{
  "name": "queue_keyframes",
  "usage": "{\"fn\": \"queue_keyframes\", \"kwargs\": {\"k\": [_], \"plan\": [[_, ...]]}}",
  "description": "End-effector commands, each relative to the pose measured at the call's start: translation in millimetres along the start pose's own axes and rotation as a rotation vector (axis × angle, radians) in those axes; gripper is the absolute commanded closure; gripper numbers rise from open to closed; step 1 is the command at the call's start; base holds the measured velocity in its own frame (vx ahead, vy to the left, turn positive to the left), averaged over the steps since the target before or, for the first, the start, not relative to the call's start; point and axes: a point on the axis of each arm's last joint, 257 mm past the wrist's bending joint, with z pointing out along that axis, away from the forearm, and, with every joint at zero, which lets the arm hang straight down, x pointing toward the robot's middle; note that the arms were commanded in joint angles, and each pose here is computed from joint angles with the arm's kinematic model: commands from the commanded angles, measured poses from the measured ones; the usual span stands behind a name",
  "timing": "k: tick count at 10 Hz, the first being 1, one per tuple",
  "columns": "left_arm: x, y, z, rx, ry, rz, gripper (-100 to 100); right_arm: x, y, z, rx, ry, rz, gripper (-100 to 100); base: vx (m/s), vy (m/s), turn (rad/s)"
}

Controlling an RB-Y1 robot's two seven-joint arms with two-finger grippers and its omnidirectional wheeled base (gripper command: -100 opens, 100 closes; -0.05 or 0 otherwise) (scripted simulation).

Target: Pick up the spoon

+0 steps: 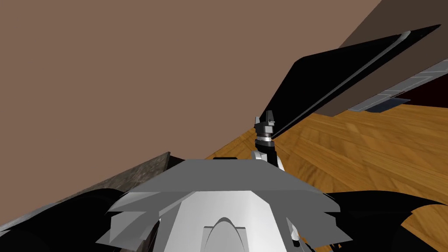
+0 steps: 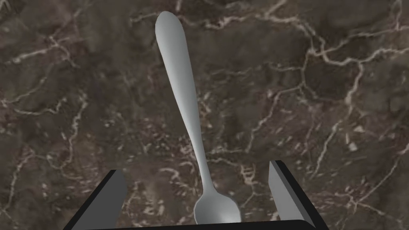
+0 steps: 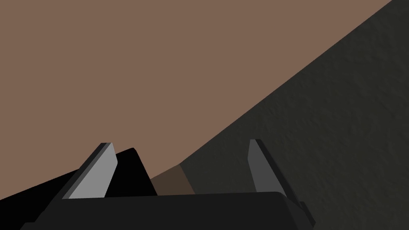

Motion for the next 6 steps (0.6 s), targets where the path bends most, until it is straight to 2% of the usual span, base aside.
{"fn": "queue_keyframes", "kwargs": {"k": [1,2,3,4,5,6], "plan": [[12.2,-15.0,1.0,0.050,0.032,0.002,-100,0.0,0.0,0.0,0.000,0.000,0.000,0,-0.001,0.016,-0.170],[17.3,-22.4,2.2,0.073,0.046,0.002,-100,0.0,0.0,0.0,0.000,0.000,0.000,0,-0.001,0.020,-0.170],[12.8,-17.9,3.2,0.056,0.036,0.002,-100,0.0,0.0,0.0,0.000,0.000,0.000,0,-0.001,0.012,-0.030],[13.4,-19.0,3.3,0.060,0.038,0.002,0,0.0,0.0,0.0,0.000,0.000,0.000,0,0.000,0.000,0.000],[10.8,-23.1,15.5,0.060,0.037,-0.003,-100,0.0,0.0,0.0,0.000,0.000,0.000,0,-0.006,0.016,-0.035],[9.7,-24.8,20.3,0.060,0.036,-0.005,-100,0.0,0.0,0.0,0.000,0.000,0.000,0,-0.014,0.029,-0.046]]}}
